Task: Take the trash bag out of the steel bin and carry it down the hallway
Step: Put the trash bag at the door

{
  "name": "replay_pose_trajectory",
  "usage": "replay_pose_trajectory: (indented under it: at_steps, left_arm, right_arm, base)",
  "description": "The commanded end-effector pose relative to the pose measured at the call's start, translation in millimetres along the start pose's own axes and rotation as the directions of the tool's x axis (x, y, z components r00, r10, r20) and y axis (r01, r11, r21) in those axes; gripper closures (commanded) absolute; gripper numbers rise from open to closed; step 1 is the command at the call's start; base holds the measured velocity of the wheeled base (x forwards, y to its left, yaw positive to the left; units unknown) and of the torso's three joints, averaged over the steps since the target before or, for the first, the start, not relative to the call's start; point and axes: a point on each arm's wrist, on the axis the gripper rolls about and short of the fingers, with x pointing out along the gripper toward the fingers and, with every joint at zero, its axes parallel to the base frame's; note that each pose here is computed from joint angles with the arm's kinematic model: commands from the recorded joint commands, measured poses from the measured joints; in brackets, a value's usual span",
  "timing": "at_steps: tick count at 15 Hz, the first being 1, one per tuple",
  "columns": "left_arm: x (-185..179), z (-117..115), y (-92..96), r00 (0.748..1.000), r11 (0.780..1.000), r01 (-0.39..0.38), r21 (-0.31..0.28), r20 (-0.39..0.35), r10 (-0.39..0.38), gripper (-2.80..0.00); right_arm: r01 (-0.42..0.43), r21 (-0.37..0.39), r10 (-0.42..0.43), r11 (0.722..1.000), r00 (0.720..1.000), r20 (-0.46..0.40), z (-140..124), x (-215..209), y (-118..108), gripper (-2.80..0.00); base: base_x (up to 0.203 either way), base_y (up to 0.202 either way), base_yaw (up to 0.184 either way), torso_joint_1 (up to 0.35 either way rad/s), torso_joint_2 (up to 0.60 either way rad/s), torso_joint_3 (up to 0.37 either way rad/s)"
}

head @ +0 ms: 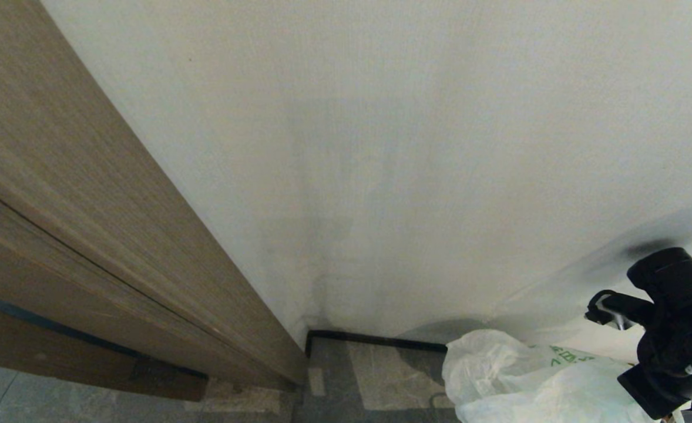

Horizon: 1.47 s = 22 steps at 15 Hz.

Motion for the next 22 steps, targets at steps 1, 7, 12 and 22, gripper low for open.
replay_pose_trajectory:
  at_steps: [1, 7, 12, 22]
  left_arm:
    - [-0.1, -0.1, 0.0, 1.0, 1.0, 0.0, 0.0, 0.002, 0.0, 0.0]
    - [-0.1, -0.1, 0.0, 1.0, 1.0, 0.0, 0.0, 0.002, 0.0, 0.0]
    - [-0.1, 0.0, 0.0, 1.0, 1.0, -0.001, 0.0, 0.003, 0.001, 0.0]
    - [0.0, -0.4, 0.0, 1.0, 1.0, -0.001, 0.0, 0.001, 0.001, 0.0]
  right_arm:
    - [0.021, -0.012, -0.021, 1.0, 0.999, -0.028, -2.4, 3.4, 0.4, 0.0]
    - [0.204, 0.047, -0.203, 0.978, 0.979, -0.022, -8.5, 31.5, -3.1, 0.0]
    - [0.214, 0.079, -0.209, 0.974, 0.976, -0.066, -14.6, 53.6, -5.7, 0.0]
    - [0.226, 0.135, -0.223, 0.965, 0.974, -0.039, 1.8, 97.9, -13.3, 0.0]
  base:
    - [0.0, 0.0, 0.0, 0.0, 0.0, 0.0]
    - [0.0, 0.0, 0.0, 0.0, 0.0, 0.0]
    - [0.0, 0.0, 0.0, 0.0, 0.0, 0.0]
    - [0.0, 0.0, 0.0, 0.0, 0.0, 0.0]
